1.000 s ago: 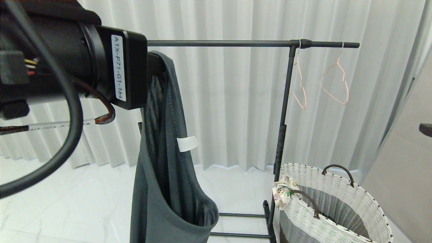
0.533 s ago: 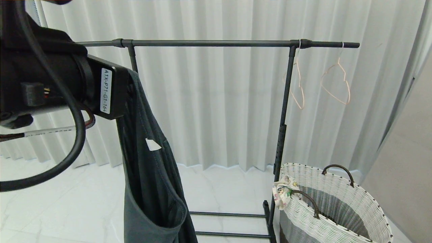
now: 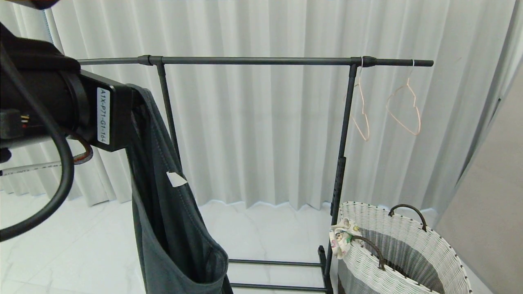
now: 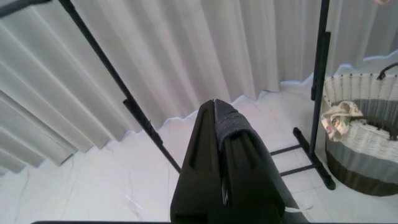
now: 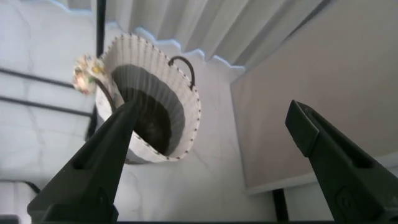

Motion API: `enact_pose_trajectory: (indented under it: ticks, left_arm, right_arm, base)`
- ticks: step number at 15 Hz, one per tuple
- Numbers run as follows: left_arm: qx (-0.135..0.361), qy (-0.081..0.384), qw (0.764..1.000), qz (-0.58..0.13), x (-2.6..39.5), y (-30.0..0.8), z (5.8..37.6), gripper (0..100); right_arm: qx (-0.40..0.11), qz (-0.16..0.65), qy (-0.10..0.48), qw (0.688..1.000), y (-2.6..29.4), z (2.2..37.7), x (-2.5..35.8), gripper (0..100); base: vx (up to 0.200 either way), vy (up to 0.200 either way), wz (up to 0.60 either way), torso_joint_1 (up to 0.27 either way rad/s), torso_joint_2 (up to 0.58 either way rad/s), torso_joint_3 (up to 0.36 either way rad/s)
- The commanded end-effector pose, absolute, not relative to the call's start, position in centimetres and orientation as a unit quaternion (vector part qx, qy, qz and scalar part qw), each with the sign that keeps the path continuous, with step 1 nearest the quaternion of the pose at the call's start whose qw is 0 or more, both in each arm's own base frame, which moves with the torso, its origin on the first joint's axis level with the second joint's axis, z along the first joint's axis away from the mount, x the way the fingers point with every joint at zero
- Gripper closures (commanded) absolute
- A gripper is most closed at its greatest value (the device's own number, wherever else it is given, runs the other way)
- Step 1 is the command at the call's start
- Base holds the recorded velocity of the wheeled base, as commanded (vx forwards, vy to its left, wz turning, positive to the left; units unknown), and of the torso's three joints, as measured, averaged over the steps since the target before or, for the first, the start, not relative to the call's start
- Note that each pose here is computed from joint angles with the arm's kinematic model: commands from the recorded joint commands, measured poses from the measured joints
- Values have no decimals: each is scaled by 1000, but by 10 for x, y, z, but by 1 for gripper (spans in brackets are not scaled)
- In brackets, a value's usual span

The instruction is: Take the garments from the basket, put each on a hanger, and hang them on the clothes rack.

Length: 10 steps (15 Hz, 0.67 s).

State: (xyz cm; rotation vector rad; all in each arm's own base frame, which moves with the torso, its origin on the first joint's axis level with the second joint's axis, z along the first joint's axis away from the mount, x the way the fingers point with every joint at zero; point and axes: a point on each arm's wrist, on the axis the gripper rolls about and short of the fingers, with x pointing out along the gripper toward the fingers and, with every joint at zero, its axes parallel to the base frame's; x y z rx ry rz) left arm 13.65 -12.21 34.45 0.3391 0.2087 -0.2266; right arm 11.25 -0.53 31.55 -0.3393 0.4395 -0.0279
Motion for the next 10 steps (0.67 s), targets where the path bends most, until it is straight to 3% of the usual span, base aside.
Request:
enact_pose_trajectory:
  ticks: [1,4,10]
  left_arm:
    - [168,104,975,-105,137,-119,344,100]
    - [166,103,976,-99,138,-118,345,100]
    - [163,99,977,-97,135,-115,347,100]
  right_arm:
    - [-161,-14,220,962,-5,315,114,0]
    - [-159,-15,219,963,-5,315,114,0]
    - [-158,-12,220,963,-5,314,115,0]
  base:
    - [0,0,0,110,-437,-232]
    - [0,0,0,132,-471,-235]
    - [0,0,0,306,-487,-247]
